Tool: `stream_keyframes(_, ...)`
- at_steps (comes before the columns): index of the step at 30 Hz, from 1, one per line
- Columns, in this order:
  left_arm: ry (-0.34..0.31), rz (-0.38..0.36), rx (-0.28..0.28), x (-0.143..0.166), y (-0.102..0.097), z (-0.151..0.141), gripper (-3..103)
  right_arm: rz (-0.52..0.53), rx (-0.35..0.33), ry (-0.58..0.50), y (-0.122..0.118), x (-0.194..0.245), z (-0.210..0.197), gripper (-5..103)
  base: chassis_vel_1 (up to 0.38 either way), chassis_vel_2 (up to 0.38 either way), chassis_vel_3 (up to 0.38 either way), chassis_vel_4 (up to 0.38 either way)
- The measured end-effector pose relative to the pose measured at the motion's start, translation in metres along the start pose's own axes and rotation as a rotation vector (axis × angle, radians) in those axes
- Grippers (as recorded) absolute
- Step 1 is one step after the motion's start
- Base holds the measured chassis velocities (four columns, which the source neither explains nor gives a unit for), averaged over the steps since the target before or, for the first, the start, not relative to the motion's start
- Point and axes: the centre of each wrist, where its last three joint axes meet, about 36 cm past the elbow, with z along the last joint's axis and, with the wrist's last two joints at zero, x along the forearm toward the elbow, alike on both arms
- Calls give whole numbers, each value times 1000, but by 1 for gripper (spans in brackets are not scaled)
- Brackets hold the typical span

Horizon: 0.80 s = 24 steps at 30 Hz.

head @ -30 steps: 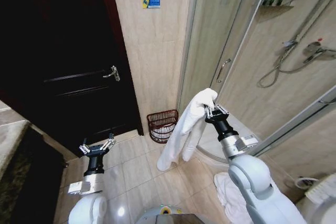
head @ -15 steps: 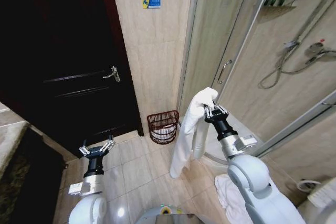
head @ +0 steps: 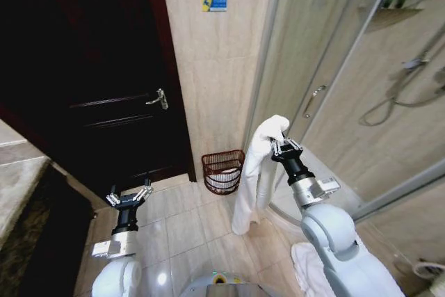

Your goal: Discard the used towel into the hamper.

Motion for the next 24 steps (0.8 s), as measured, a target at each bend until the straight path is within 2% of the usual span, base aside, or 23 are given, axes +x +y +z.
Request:
stream_keyframes(5,-24,-15,-9,-2,3,5,100,8,0,2,-2,-2,3,9,-28,84,87,-26)
stream_keyframes(24,-23,-28,-6,1,4,9,100,-22,1,5,8,-5,7,9,-77,79,78,-82)
